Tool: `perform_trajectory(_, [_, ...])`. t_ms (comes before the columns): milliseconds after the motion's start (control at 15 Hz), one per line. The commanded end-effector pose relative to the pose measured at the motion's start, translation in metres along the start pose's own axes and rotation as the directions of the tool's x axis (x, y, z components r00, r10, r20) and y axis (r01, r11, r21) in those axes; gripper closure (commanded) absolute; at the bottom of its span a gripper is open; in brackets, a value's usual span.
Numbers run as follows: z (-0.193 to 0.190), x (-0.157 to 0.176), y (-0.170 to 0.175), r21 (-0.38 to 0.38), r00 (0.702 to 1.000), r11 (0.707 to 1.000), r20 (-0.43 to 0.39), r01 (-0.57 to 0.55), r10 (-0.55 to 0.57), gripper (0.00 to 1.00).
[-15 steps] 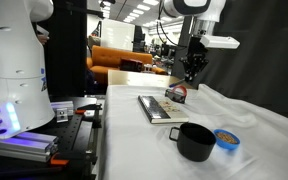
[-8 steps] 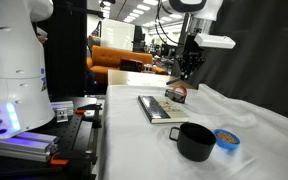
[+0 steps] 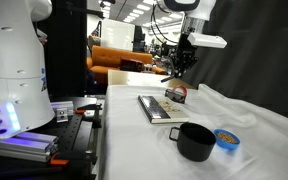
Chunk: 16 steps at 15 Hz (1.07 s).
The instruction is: Pick up the pen from the black cup and put it on the book.
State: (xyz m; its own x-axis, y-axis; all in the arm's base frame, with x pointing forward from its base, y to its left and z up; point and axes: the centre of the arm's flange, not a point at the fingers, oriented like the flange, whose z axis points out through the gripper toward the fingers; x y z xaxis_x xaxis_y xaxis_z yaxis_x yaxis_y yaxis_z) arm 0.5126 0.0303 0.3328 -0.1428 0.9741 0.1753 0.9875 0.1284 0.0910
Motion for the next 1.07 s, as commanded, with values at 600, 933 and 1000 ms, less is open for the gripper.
perform_trajectory(600, [0.010,0.007,-0.027,0.071,1.000,0.997,-0.023,-0.005,0.007,0.96])
perform_trajectory(933, [0.013,0.007,-0.030,0.082,0.999,0.997,-0.027,-0.015,0.017,0.96])
perform_trajectory(1000, [0.015,0.007,-0.029,0.082,1.000,0.997,-0.022,-0.014,0.016,0.96])
